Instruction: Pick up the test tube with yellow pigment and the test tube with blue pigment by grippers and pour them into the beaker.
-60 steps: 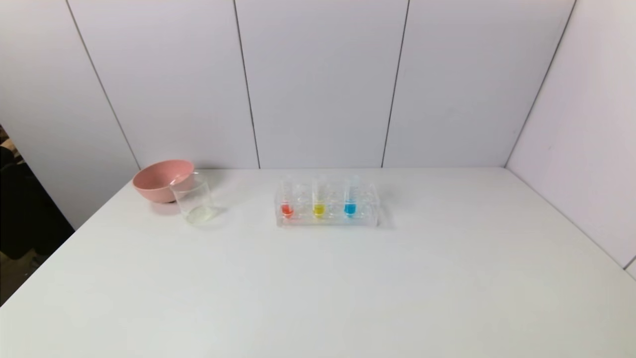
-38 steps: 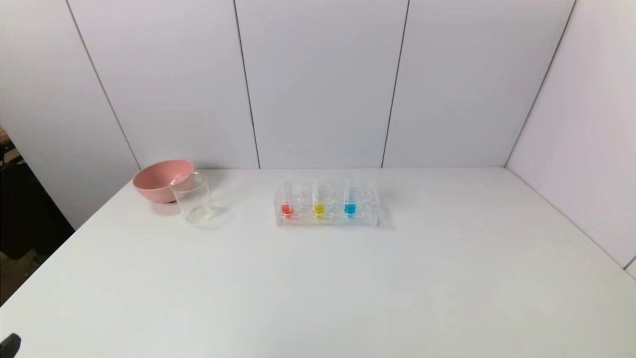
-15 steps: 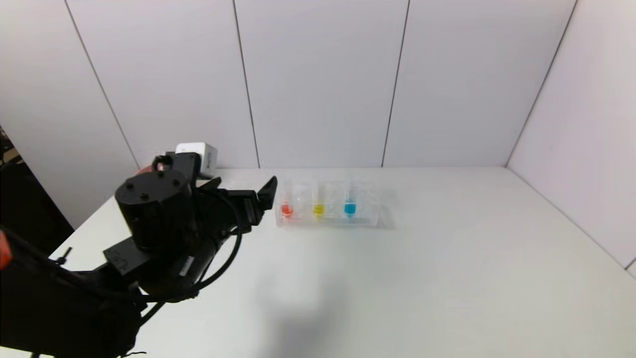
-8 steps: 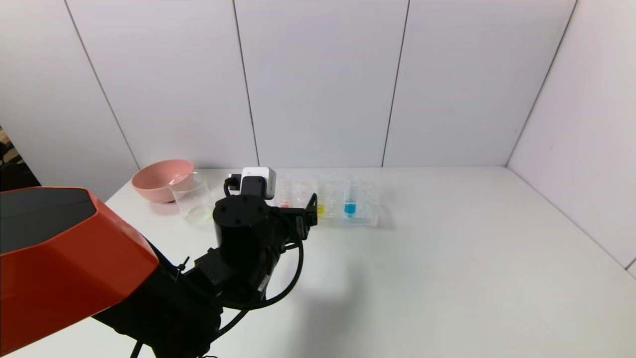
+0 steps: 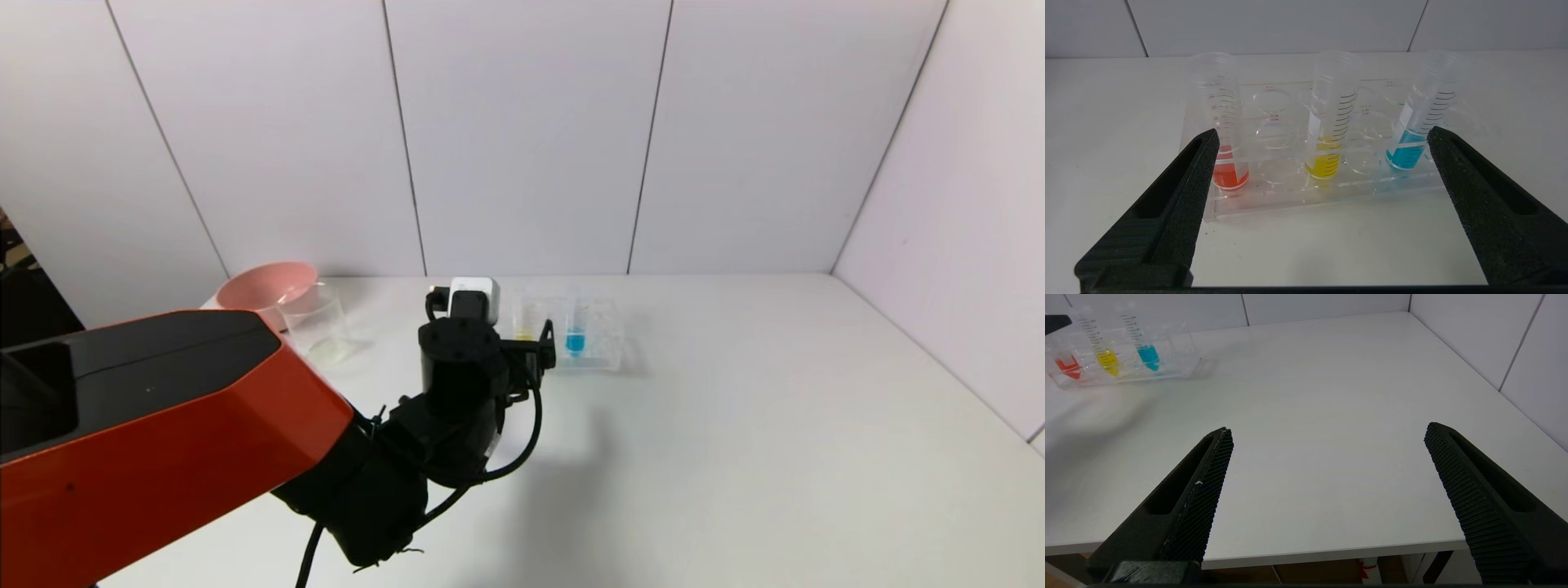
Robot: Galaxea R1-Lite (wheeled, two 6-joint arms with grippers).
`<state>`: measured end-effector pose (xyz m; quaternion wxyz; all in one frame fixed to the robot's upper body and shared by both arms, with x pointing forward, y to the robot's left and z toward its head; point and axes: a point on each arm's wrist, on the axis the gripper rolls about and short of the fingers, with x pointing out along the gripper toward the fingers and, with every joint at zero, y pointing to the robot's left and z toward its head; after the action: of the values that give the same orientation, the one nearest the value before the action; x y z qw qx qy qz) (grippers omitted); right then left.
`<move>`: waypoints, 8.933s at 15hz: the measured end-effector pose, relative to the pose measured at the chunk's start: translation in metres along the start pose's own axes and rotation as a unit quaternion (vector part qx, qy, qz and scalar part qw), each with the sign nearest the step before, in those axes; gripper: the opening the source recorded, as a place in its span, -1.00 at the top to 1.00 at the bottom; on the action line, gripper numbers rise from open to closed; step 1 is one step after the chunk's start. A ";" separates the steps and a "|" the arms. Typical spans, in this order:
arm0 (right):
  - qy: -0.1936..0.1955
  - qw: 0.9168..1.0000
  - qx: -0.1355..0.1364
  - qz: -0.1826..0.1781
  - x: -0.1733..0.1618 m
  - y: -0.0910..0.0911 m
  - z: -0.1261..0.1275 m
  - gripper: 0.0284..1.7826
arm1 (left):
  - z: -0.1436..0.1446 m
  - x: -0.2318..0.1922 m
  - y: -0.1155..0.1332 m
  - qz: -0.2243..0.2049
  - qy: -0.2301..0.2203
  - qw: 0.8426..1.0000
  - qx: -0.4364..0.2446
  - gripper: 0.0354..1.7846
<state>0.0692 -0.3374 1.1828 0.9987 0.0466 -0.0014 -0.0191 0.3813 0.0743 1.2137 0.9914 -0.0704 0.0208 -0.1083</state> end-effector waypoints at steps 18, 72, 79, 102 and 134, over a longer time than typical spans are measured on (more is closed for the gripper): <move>0.000 1.000 0.000 0.000 0.000 0.000 0.000 -0.92 | -0.012 0.064 -0.001 0.030 0.009 0.999 0.009 -0.98; 0.000 1.000 0.000 0.000 0.000 0.000 0.000 -0.92 | 0.048 0.073 -0.007 0.030 0.012 0.999 0.011 0.45; 0.000 1.000 0.000 0.000 0.000 0.000 0.000 -0.92 | 0.083 0.055 -0.010 0.020 0.001 1.000 0.004 0.45; 0.000 1.000 0.000 0.000 0.000 0.000 0.000 -0.92 | 0.167 -0.052 0.218 0.202 -0.015 0.979 0.029 0.45; 0.000 1.000 0.000 0.000 0.000 0.000 0.000 -0.92 | 0.164 -0.033 0.349 -0.031 0.016 0.984 0.176 0.45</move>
<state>0.0692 -0.3374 1.1828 0.9987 0.0464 -0.0014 -0.0191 0.4323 0.4410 1.3270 0.9840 0.1068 0.0150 -0.1417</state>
